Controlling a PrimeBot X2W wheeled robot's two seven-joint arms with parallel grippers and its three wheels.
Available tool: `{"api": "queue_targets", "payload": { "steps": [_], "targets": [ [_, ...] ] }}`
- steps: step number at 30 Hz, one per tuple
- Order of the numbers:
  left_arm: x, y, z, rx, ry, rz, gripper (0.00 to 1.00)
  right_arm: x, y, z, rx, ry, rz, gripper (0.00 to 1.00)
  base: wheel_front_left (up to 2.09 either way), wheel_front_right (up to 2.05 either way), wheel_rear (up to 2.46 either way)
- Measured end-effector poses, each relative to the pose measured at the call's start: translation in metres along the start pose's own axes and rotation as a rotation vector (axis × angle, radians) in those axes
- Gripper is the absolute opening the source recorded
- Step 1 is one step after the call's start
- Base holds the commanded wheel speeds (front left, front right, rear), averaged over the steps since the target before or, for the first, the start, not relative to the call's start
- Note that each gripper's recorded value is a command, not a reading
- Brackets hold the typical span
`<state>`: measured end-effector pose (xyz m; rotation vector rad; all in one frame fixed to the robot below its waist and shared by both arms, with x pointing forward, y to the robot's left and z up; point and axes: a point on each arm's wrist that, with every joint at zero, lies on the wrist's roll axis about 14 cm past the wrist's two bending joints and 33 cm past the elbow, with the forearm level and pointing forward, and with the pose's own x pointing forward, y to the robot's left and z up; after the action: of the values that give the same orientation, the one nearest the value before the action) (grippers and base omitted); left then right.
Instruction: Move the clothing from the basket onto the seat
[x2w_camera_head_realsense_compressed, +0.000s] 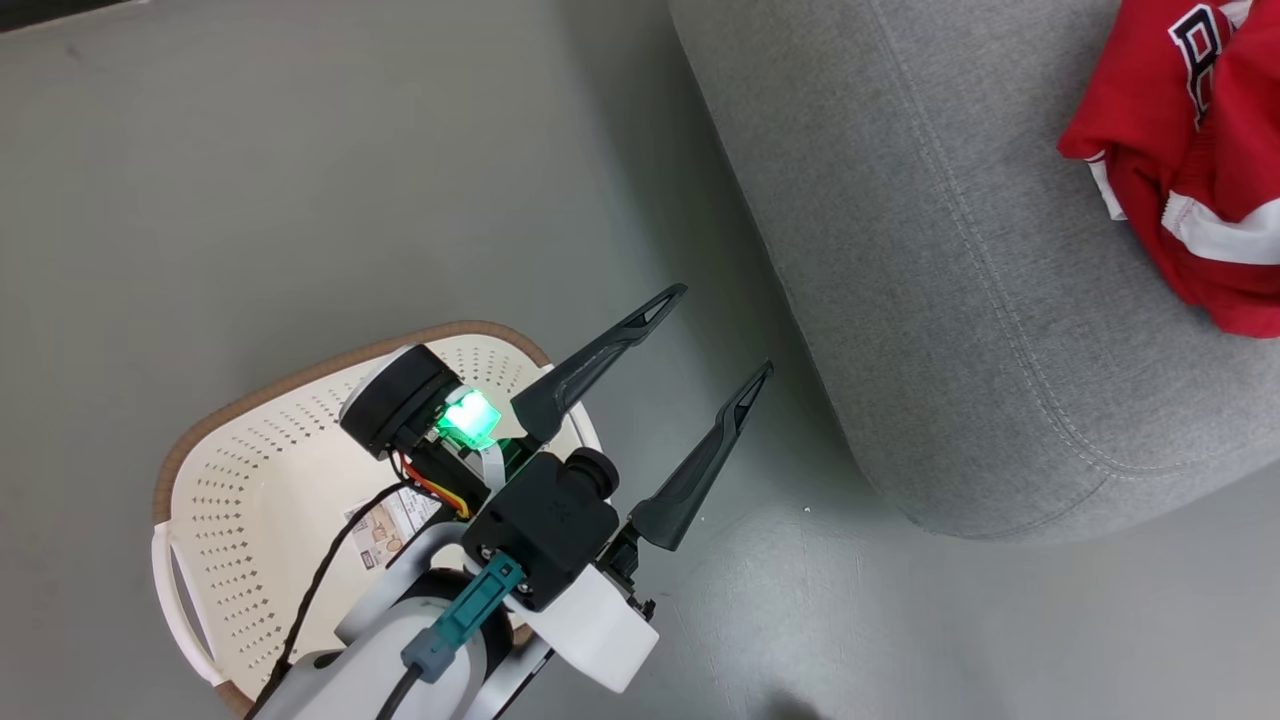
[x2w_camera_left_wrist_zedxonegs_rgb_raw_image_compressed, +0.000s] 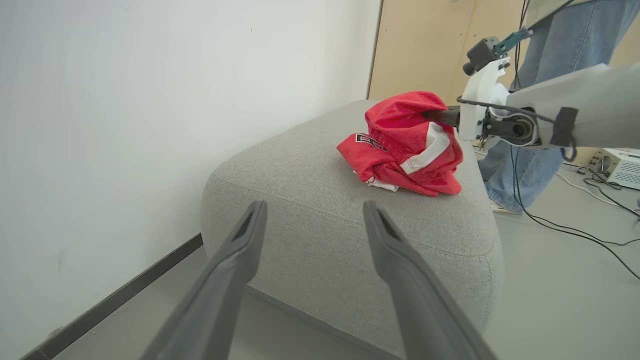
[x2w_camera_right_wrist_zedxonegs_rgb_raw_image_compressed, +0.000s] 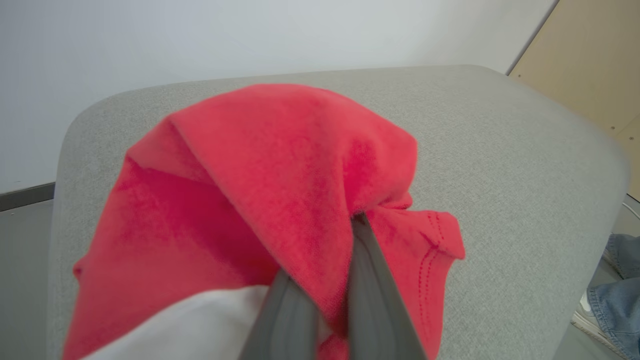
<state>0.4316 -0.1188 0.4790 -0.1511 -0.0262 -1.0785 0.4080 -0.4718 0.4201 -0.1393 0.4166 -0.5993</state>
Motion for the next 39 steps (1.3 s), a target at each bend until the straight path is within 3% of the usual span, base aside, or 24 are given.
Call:
{"api": "queue_targets", "payload": {
  "steps": [1,9,25,39],
  "targets": [
    [0.001,-0.001,0.000,0.000,-0.001,-0.002,1.00,-0.001,-0.001,0.001,0.000,-0.005,-0.002,1.00,0.00,0.00,0.00],
    [0.006,-0.006,0.004,0.001,-0.017,-0.020,1.00,-0.013,0.001,-0.010,0.045,0.010,-0.003,1.00,0.00,0.00,0.00],
    [0.015,-0.021,0.022,0.012,-0.065,-0.053,1.00,-0.042,-0.008,-0.014,0.018,-0.009,0.024,1.00,0.00,0.00,0.00],
    [0.010,-0.012,0.033,0.019,-0.085,0.030,1.00,-0.064,-0.006,0.049,-0.008,-0.245,0.085,1.00,0.00,0.00,0.00]
  ]
}}
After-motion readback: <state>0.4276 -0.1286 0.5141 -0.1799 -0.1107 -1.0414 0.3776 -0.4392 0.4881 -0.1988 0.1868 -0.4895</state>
